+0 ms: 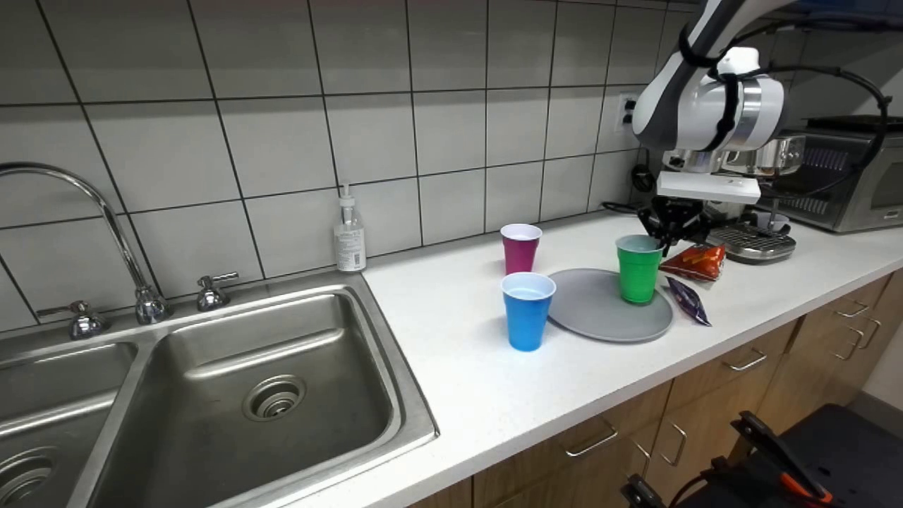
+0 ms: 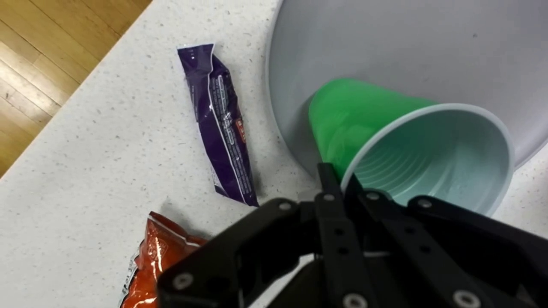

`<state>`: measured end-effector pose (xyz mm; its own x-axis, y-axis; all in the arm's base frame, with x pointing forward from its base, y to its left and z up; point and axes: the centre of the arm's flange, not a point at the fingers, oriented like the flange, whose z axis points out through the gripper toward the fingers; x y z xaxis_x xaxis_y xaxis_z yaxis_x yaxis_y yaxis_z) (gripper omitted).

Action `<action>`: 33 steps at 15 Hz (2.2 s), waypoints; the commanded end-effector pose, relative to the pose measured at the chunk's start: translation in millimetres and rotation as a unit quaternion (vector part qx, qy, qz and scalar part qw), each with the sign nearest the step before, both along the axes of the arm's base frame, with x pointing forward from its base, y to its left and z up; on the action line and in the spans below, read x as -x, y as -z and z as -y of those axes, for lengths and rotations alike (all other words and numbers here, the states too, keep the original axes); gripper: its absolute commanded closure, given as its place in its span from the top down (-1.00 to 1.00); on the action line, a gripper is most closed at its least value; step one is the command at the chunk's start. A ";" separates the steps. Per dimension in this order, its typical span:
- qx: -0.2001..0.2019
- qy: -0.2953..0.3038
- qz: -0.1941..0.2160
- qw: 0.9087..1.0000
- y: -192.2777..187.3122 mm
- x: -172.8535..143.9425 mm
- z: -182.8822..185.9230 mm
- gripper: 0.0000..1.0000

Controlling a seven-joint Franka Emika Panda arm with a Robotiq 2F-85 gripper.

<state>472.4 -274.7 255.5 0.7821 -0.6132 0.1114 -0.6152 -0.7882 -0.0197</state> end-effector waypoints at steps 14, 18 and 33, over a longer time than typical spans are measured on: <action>0.004 -0.016 -0.004 1.000 -6.2 3.5 -4.2 0.90; 0.003 -0.016 0.000 1.000 -10.5 5.0 -5.2 1.00; 0.004 -0.025 0.031 0.999 -44.2 3.5 -18.2 1.00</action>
<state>473.9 -269.5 283.8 0.7853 -0.5990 0.1568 -0.6016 -0.7980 -0.0355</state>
